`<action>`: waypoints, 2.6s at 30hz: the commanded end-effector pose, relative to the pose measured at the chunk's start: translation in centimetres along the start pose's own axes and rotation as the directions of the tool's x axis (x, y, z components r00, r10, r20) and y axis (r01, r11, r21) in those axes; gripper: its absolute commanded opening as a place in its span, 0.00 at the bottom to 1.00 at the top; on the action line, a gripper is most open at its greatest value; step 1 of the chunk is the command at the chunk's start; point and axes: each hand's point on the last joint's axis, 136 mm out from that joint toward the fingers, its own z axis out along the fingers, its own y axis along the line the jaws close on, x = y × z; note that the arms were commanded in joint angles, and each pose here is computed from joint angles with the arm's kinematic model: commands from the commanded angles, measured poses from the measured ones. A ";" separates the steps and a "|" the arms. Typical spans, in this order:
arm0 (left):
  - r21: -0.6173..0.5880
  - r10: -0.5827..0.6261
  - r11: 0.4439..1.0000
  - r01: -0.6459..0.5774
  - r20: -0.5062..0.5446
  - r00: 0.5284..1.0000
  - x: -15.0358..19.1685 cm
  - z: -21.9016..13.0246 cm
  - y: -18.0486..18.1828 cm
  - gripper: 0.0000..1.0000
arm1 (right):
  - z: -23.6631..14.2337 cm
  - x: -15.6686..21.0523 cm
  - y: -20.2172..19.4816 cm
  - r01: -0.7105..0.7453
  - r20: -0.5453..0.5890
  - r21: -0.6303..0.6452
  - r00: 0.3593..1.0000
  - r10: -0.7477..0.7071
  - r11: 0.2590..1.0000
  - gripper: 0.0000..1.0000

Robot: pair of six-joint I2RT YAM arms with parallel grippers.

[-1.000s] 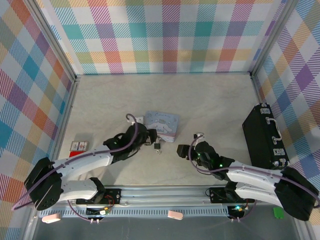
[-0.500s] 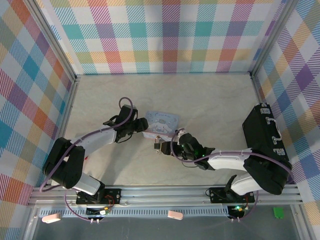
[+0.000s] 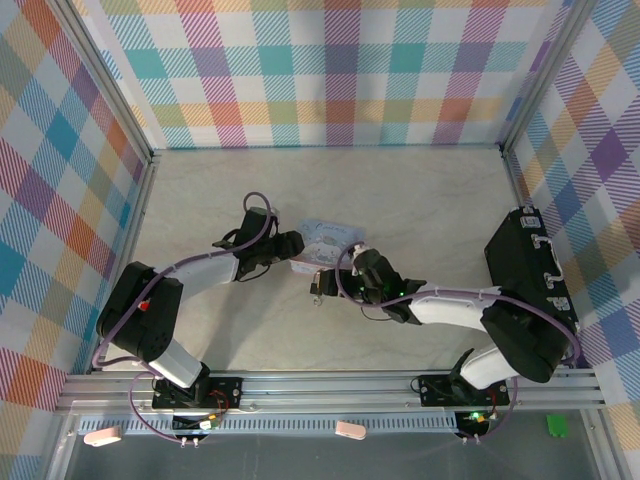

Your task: Unlock the padlock with the key

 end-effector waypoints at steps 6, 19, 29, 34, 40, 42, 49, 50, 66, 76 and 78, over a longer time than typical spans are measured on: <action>-0.048 -0.032 0.998 0.028 -0.094 0.995 5.4 -0.9 1.5 0.57 | 0.6 -2.5 -3.0 0.015 -0.008 0.036 1.000 -0.015 0.999 0.74; -0.142 -0.074 0.987 0.069 -0.037 0.997 5.9 -1.8 3.1 0.57 | 0.7 1.2 -1.9 -0.094 -0.031 -0.116 0.995 0.091 0.989 0.61; -0.147 -0.104 0.984 0.098 -0.037 0.994 6.2 -1.5 3.4 0.56 | 1.9 2.4 -3.1 -0.129 0.013 -0.059 0.991 0.130 0.990 0.43; -0.138 -0.116 0.984 0.111 -0.031 0.993 6.1 -1.6 3.2 0.56 | 2.5 2.2 -3.3 -0.163 0.026 -0.057 0.986 0.165 0.985 0.37; -0.128 -0.125 0.984 0.120 -0.034 0.992 6.1 -1.6 3.0 0.56 | 3.4 2.2 -2.8 -0.194 0.019 -0.093 0.980 0.197 0.977 0.30; -0.128 -0.127 0.984 0.121 -0.036 0.991 6.2 -1.6 3.0 0.56 | 3.8 2.2 -2.5 -0.202 0.010 -0.110 0.979 0.204 0.973 0.29; -0.122 -0.142 0.983 0.137 -0.036 0.989 6.5 -1.8 3.1 0.55 | 4.7 2.6 -2.0 -0.227 -0.022 -0.142 0.974 0.226 0.964 0.27; -0.122 -0.145 0.983 0.140 -0.036 0.989 6.5 -1.8 3.1 0.55 | 4.9 2.6 -1.9 -0.229 -0.028 -0.150 0.973 0.227 0.962 0.27; -0.120 -0.174 0.978 0.170 -0.027 0.984 6.8 -2.3 3.3 0.54 | 6.1 2.6 -2.8 -0.293 -0.019 -0.116 0.956 0.293 0.949 0.13; -0.135 -0.186 0.974 0.183 -0.014 0.982 7.0 -2.3 3.9 0.54 | 5.7 2.2 -2.5 -0.361 -0.015 -0.131 0.932 0.363 0.923 0.07; -0.138 -0.189 0.973 0.185 -0.015 0.982 7.1 -2.3 4.0 0.54 | 5.5 2.1 -2.3 -0.376 -0.013 -0.140 0.926 0.378 0.916 0.06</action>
